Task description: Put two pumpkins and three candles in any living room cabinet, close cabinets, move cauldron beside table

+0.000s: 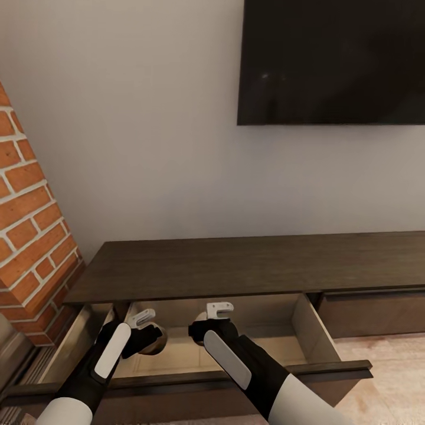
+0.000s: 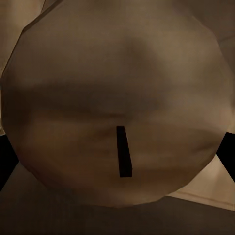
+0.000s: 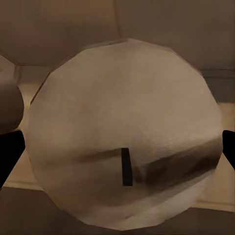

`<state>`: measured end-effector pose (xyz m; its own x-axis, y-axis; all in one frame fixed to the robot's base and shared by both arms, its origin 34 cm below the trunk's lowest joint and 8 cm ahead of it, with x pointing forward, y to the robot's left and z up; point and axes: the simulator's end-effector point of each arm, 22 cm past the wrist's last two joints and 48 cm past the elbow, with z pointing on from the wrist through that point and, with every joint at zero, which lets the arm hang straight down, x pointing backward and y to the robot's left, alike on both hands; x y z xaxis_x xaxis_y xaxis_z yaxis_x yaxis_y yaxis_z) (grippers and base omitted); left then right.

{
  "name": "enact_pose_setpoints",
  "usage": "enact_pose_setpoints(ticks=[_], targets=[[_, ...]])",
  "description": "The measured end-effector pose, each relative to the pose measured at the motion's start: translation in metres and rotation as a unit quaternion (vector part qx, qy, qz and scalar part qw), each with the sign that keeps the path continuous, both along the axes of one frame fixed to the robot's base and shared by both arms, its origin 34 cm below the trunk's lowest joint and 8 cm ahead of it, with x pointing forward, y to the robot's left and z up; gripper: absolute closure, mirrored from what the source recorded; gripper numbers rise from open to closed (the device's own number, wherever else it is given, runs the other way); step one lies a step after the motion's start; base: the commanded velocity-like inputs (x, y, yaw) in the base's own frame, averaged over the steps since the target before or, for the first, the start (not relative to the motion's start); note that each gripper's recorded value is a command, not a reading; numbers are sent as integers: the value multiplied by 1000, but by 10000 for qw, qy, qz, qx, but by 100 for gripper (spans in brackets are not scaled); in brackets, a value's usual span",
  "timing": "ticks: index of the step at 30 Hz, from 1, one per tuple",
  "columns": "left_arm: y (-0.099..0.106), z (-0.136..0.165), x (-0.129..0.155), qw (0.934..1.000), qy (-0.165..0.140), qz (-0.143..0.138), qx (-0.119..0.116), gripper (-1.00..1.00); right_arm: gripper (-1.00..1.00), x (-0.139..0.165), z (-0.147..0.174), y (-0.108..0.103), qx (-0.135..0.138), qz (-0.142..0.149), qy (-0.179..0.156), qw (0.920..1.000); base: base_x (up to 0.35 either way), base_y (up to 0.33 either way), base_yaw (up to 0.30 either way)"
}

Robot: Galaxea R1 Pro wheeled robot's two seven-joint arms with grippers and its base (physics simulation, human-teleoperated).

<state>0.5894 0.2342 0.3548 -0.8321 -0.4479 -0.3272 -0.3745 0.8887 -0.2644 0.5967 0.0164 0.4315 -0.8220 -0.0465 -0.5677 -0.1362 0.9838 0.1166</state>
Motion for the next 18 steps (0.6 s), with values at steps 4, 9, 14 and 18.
enact_pose_setpoints(ticks=[4,9,14,18], targets=[[2,-8,-2,10000,78,18,6,100,100,-2,-9,0,-13,12,98,10000,0,0,0],[3,-19,-6,9998,179,27,3,100,100,-4,-21,0,-17,19,207,9998,0,0,0],[2,-28,-9,9997,259,31,-6,100,100,-6,-29,0,-5,26,286,9996,0,0,0],[2,-28,-9,9997,260,33,-8,100,100,-6,-29,0,-7,27,286,9996,0,0,0]])
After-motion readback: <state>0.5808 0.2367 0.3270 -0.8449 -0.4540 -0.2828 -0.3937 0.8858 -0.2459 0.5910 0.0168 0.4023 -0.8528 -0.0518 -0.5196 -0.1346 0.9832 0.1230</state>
